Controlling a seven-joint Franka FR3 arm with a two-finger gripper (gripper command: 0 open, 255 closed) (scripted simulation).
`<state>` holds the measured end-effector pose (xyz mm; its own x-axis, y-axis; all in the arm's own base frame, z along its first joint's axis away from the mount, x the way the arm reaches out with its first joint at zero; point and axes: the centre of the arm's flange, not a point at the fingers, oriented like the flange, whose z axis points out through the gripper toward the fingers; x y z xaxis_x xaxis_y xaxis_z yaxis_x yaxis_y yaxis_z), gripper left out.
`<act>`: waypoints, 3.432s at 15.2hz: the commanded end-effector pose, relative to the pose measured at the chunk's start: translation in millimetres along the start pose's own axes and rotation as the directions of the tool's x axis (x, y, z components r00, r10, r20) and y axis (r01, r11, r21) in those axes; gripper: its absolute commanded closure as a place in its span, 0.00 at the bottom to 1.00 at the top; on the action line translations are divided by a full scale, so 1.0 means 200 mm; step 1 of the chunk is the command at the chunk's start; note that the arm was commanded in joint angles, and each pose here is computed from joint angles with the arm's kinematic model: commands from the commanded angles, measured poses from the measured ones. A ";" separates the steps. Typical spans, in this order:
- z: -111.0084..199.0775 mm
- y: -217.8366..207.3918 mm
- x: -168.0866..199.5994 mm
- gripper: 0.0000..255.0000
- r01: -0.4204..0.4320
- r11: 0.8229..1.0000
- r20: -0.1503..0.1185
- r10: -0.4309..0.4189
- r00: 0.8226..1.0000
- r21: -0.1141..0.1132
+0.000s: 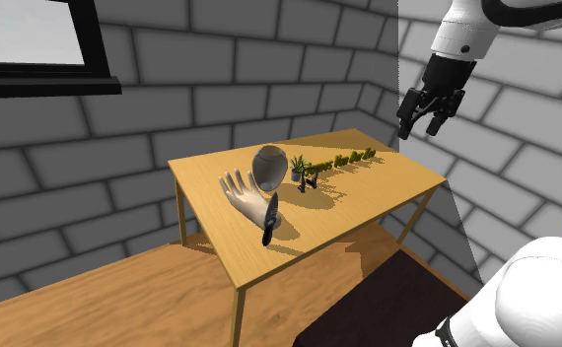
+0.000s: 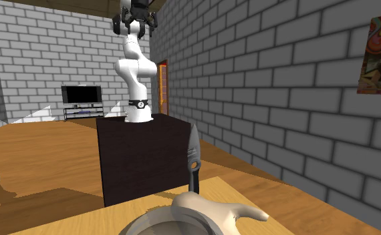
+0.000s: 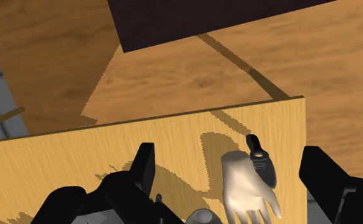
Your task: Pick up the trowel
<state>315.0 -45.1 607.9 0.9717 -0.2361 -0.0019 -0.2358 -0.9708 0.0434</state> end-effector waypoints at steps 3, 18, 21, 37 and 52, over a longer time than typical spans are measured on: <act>0.09 -0.03 0.11 0.00 0.004 1.000 0.020 -0.004 1.000 0.002; 0.82 -0.32 0.83 0.00 0.035 0.999 0.167 -0.038 0.985 0.023; 0.98 -0.38 0.96 0.00 0.040 0.999 0.196 -0.045 0.980 0.028; 1.88 -0.72 1.56 0.00 0.068 0.996 0.346 -0.083 0.934 0.055; 2.54 -0.91 1.80 0.00 0.080 0.994 0.416 -0.102 0.903 0.070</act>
<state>701.4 26.1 97.7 0.8969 -0.1313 -0.4224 -0.1572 -0.9872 -0.0269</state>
